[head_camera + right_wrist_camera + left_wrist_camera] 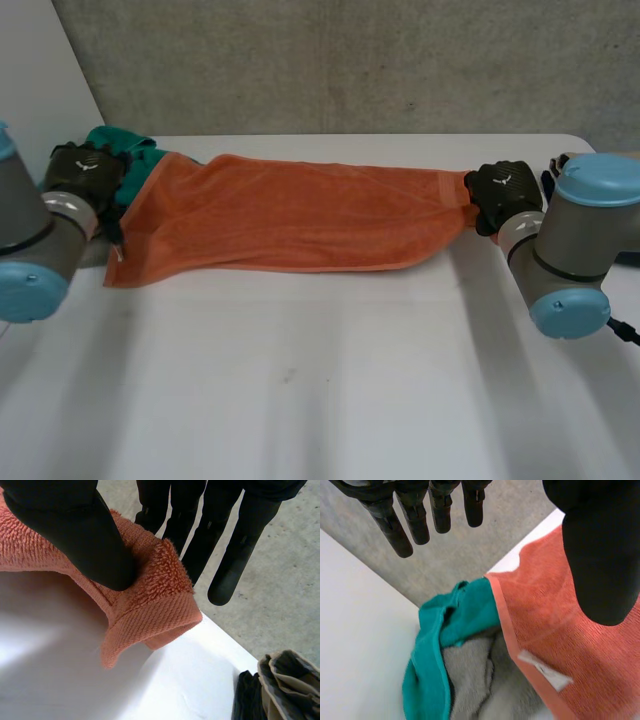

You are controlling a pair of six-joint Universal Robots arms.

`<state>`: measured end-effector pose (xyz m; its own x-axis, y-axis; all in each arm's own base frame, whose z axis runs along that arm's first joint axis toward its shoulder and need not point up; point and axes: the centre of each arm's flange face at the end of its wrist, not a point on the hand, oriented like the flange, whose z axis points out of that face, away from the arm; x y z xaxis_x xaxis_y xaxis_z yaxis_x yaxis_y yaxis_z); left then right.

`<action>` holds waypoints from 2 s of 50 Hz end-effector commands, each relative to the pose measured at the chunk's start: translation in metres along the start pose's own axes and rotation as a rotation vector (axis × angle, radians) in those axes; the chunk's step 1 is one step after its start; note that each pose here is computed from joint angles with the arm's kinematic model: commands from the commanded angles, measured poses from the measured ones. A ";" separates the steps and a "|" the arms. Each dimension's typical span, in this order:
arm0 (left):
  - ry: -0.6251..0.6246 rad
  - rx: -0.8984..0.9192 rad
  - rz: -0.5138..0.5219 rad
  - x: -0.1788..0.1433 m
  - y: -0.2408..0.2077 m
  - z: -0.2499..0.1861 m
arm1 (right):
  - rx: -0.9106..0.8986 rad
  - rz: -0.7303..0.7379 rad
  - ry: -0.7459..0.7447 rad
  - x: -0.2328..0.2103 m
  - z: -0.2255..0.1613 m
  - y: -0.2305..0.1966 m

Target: Fold the laundry.

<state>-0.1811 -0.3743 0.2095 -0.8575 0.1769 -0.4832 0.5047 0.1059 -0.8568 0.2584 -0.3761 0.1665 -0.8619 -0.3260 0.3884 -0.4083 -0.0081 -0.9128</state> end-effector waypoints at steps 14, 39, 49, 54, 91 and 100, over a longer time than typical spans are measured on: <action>0.327 -0.268 -0.052 0.006 0.064 -0.003 | -0.013 -0.019 -0.014 -0.003 0.000 0.004; 0.299 -0.195 0.027 0.039 0.068 0.043 | -0.029 -0.062 -0.031 -0.009 -0.001 0.011; 0.292 -0.164 0.092 0.046 0.068 0.058 | -0.035 -0.080 -0.035 -0.011 -0.001 0.014; 0.283 -0.155 0.126 0.049 0.069 0.064 | -0.036 -0.082 -0.034 -0.010 -0.001 0.014; 0.523 -0.319 0.608 0.030 0.021 -0.115 | -0.417 -0.581 -0.470 0.027 -0.113 0.004; 0.344 -0.091 0.540 0.043 -0.018 -0.040 | -0.322 -0.525 -0.343 0.024 -0.058 -0.002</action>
<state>-0.1957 -0.2792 0.2013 -0.3294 0.6581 -0.6770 0.9235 0.0752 -0.3763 0.2043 -0.2963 0.1865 -0.3401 -0.7059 0.6213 -0.8915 0.0316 -0.4520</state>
